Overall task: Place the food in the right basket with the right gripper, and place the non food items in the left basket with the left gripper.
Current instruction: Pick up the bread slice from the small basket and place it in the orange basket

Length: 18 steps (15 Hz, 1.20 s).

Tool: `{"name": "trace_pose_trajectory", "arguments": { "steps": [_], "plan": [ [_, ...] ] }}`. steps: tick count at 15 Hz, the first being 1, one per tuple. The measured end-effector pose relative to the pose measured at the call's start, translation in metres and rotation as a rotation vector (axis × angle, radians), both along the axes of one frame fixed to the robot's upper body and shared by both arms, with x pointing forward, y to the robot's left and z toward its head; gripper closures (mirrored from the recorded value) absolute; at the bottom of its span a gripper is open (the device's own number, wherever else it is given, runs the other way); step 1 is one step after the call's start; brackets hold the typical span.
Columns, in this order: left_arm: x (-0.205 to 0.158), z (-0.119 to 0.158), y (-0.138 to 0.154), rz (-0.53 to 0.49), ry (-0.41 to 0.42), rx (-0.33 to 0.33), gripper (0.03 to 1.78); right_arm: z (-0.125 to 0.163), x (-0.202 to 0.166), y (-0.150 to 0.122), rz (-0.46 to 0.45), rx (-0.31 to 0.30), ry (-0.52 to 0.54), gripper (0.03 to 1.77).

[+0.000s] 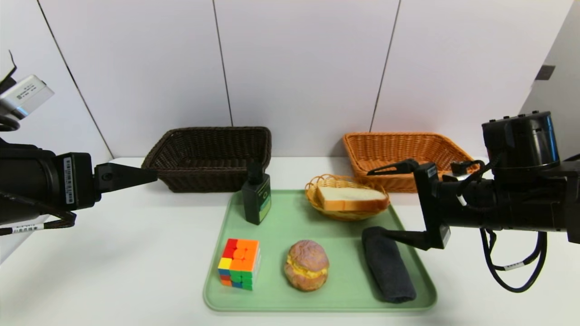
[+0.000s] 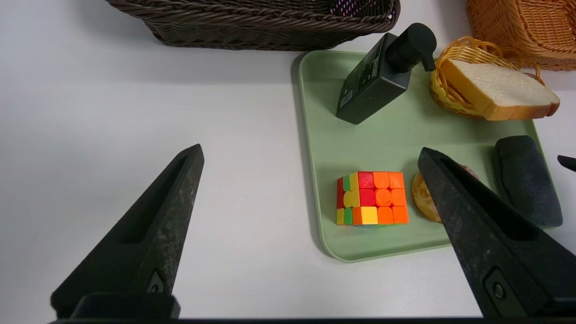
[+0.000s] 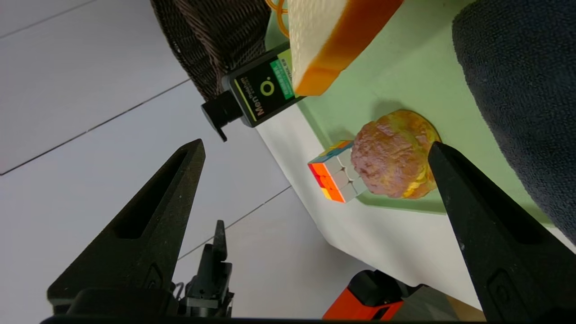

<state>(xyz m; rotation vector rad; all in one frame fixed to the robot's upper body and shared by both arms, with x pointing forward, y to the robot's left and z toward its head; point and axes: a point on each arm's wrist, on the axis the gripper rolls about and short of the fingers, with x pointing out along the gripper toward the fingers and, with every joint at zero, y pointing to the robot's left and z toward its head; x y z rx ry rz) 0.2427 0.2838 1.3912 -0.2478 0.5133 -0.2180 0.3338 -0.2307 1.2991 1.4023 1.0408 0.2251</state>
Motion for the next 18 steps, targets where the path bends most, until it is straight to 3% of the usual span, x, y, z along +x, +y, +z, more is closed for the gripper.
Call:
{"name": "trace_pose_trajectory", "arguments": {
  "steps": [10, 18],
  "plan": [
    [-0.008, -0.002, 0.002, -0.008, -0.005, 0.002, 0.12, -0.009, 0.007, 0.000, -0.096, 0.047, -0.117, 0.09],
    [-0.013, -0.003, 0.004, -0.011, -0.010, -0.002, 0.12, -0.019, 0.013, 0.002, -0.132, 0.047, -0.106, 0.09]
  ]
}}
